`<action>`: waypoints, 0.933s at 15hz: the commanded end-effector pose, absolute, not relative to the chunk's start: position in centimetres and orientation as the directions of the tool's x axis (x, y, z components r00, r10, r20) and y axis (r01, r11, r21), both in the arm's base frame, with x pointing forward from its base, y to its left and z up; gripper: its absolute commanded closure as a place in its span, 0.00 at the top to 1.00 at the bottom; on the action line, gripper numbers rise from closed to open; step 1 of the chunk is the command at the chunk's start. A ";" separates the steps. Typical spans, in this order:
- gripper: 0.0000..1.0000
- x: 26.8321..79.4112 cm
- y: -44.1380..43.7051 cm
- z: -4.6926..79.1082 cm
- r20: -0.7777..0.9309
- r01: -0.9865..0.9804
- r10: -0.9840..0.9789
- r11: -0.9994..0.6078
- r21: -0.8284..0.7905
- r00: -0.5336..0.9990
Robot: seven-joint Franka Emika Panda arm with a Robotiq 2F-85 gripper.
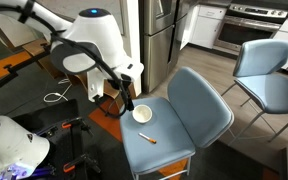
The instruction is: Pick up the pen from the chair and put it in the bowl.
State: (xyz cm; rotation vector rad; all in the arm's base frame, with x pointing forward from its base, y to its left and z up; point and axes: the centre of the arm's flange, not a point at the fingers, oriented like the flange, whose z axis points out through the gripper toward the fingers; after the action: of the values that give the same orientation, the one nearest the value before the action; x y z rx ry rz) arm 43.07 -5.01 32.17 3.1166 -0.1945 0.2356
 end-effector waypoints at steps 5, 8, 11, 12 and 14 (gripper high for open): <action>1.00 48.8 -6.8 18.6 0.090 -0.502 -0.514 -0.855 -0.128 0.853; 1.00 50.5 -7.7 14.2 0.059 -0.628 -0.640 -0.764 -0.150 0.766; 1.00 51.4 -9.4 10.3 0.000 -0.721 -0.732 -0.671 -0.175 0.681; 1.00 51.7 -9.6 9.0 -0.017 -0.736 -0.746 -0.653 -0.177 0.666; 1.00 52.0 -10.4 6.6 -0.048 -0.753 -0.759 -0.634 -0.177 0.649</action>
State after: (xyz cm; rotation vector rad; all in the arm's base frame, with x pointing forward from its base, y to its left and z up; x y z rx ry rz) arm 50.79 -9.81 9.33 3.0311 -1.2855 0.0541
